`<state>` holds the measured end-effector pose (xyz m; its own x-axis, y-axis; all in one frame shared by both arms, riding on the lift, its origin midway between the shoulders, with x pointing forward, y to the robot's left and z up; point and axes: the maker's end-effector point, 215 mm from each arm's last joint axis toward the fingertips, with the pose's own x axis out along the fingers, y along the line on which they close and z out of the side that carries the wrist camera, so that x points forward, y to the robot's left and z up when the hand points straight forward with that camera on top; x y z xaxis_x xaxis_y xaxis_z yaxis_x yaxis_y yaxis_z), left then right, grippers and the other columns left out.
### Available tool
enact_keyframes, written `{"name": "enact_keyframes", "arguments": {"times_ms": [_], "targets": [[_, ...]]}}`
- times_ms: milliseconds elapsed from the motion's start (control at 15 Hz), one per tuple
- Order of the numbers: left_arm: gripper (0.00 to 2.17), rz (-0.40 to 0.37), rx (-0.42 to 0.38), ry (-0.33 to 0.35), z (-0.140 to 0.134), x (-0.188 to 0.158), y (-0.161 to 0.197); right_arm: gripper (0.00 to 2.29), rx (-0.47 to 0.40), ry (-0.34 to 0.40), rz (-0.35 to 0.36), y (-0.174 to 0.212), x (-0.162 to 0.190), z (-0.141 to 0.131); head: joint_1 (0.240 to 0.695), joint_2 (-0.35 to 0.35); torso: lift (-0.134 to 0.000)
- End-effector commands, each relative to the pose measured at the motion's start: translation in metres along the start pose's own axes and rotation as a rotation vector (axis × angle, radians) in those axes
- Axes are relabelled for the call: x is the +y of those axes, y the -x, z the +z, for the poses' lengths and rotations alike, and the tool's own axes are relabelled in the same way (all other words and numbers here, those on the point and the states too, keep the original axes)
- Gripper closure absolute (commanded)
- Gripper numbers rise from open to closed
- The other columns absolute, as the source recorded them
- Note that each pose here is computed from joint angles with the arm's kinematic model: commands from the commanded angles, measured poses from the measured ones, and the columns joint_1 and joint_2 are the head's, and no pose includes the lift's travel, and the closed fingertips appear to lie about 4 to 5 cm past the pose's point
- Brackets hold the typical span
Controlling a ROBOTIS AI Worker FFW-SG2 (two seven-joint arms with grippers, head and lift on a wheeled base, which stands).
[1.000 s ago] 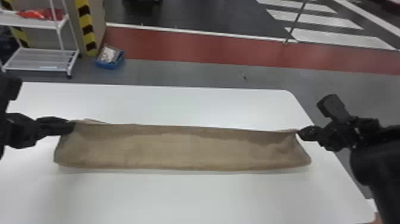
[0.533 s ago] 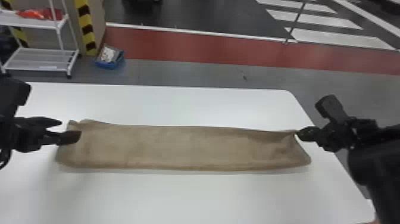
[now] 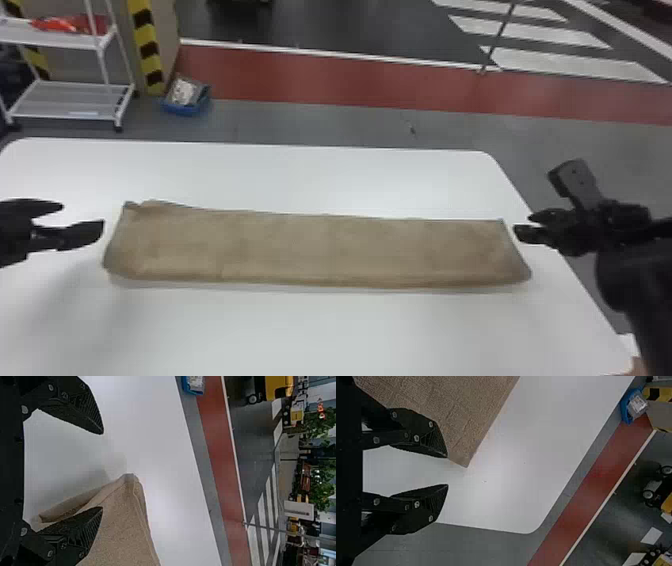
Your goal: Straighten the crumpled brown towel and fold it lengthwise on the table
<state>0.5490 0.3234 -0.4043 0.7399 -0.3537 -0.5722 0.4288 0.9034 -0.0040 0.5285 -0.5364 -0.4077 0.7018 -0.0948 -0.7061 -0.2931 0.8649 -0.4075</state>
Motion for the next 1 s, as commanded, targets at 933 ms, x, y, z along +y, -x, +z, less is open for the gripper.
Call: {"name": "enact_keyframes", "arguments": {"times_ms": [933], "targets": [[0.19, -0.027, 0.011, 0.049, -0.023, -0.016, 0.012, 0.08, 0.061, -0.441, 0.063, 0.019, 0.002, -0.023, 0.695, -0.24, -0.12]]}}
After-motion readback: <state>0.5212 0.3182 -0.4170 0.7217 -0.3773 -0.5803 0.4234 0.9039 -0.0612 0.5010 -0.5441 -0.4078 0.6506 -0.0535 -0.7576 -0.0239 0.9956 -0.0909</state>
